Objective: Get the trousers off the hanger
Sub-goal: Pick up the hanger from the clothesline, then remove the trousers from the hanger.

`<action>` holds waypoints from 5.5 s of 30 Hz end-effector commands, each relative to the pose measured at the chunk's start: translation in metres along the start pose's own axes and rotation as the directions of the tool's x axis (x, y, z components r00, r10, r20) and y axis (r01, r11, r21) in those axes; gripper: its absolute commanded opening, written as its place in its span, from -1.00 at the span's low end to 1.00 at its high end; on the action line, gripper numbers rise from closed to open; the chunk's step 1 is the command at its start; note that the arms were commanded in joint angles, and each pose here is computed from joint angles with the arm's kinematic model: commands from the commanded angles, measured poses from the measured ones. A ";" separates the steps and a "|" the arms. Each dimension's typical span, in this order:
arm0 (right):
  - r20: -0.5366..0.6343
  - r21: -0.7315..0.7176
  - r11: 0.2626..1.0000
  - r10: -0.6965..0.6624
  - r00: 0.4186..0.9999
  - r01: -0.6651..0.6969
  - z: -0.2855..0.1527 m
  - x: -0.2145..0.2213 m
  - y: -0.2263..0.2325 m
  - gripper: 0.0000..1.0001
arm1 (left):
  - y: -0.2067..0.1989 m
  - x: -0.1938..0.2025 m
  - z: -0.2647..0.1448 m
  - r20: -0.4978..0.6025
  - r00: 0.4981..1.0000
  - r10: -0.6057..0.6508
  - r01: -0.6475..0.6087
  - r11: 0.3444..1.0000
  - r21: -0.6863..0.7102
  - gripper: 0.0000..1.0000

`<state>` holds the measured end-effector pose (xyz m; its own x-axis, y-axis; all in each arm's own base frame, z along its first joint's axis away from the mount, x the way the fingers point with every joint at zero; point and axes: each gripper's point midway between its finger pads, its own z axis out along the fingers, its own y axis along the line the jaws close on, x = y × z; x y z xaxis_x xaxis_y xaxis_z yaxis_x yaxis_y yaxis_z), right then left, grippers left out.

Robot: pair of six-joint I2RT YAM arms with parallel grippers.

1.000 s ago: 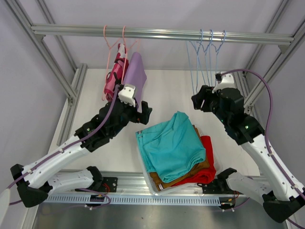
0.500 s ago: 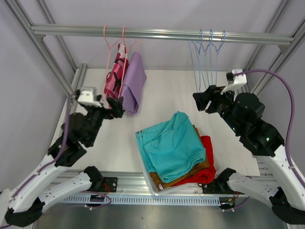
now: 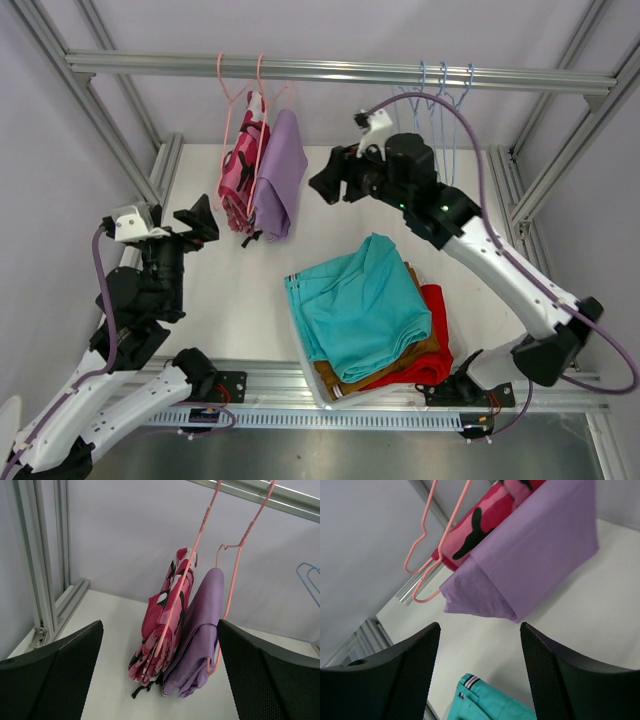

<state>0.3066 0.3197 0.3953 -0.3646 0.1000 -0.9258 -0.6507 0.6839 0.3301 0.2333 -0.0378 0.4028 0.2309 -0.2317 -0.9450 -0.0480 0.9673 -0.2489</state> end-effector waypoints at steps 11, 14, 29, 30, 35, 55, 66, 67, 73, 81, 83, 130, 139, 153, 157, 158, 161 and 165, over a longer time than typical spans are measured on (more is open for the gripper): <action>0.033 -0.403 0.914 0.059 0.998 -0.041 0.064 -0.007 0.078 0.50 | 0.012 -0.011 0.003 0.067 0.997 0.027 -0.023 0.998 -0.056 0.99; 0.045 -0.423 0.905 0.069 0.997 -0.044 0.082 -0.005 0.081 0.52 | 0.011 -0.009 0.004 0.060 0.998 0.033 -0.029 0.998 -0.054 0.99; 0.048 -0.406 0.914 0.033 0.998 -0.011 0.167 0.005 0.088 0.58 | 0.007 -0.010 0.001 0.069 0.997 0.019 -0.018 1.000 -0.018 0.99; 0.049 -0.405 0.914 0.033 0.998 -0.011 0.171 0.008 0.087 0.57 | 0.007 -0.010 0.001 0.069 0.997 0.019 -0.018 1.000 -0.015 0.99; 0.102 -0.426 0.905 0.048 0.994 0.000 0.174 -0.001 0.091 0.53 | 0.006 -0.009 0.002 0.077 0.996 0.033 -0.032 0.999 -0.014 0.99; 0.195 -0.424 0.905 0.129 0.972 -0.035 0.148 -0.013 0.084 -1.00 | -0.001 -0.003 0.003 0.063 0.997 0.051 -0.052 0.998 0.020 0.99; 0.293 -0.384 0.923 0.108 0.950 0.013 0.113 -0.059 0.090 -1.00 | -0.005 0.000 0.004 0.052 0.997 0.059 -0.061 0.997 0.037 0.99; 0.305 -0.376 0.926 0.110 0.946 0.014 0.111 -0.065 0.090 -1.00 | -0.005 0.000 0.004 0.052 0.997 0.059 -0.061 0.997 0.038 0.99; 0.362 -0.343 0.939 0.116 0.925 0.016 0.093 -0.087 0.088 -1.00 | -0.008 0.001 0.005 0.045 0.997 0.061 -0.063 0.997 0.050 0.99; 0.463 -0.261 0.965 0.153 0.873 -0.031 0.063 -0.107 0.080 -1.00 | -0.010 0.002 0.005 0.039 0.997 0.061 -0.063 0.996 0.062 0.99; 0.491 -0.224 0.973 0.156 0.857 -0.048 0.052 -0.115 0.078 -1.00 | -0.012 0.003 0.005 0.035 0.998 0.059 -0.062 0.996 0.067 0.99; 0.467 0.164 0.933 0.212 0.859 -0.319 -0.046 -0.004 -0.028 -1.00 | -0.196 0.135 -0.058 -0.248 0.968 0.031 0.116 0.821 0.559 0.99; 0.459 0.149 0.935 0.222 0.860 -0.321 -0.047 -0.005 -0.031 -1.00 | -0.223 0.175 -0.070 -0.296 0.949 0.106 0.107 0.777 0.620 0.99; 0.434 0.131 0.944 0.220 0.874 -0.302 -0.045 0.004 -0.030 -1.00 | -0.236 0.199 -0.061 -0.283 0.952 0.117 0.077 0.803 0.591 0.99; 0.421 0.126 0.948 0.216 0.881 -0.293 -0.043 0.009 -0.031 -1.00 | -0.233 0.198 -0.055 -0.260 0.957 0.133 0.041 0.821 0.570 0.99; 0.417 0.128 0.948 0.215 0.883 -0.292 -0.042 0.011 -0.032 -1.00 | -0.232 0.196 -0.053 -0.255 0.958 0.129 0.038 0.827 0.560 0.99; 0.415 0.133 0.947 0.216 0.884 -0.294 -0.042 0.013 -0.036 -1.00 | -0.229 0.190 -0.051 -0.237 0.963 0.125 0.030 0.830 0.557 0.99; 0.414 0.122 0.946 0.226 0.882 -0.300 -0.042 0.013 -0.038 -1.00 | -0.223 0.185 -0.043 -0.209 0.969 0.132 -0.003 0.851 0.526 0.99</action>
<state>0.3030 0.2691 0.3305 -0.2731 0.4304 -0.8603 -0.3601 0.7836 0.5063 0.2385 -0.3075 0.2440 -0.0501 -0.0422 -0.9979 0.5087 0.8587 -0.0619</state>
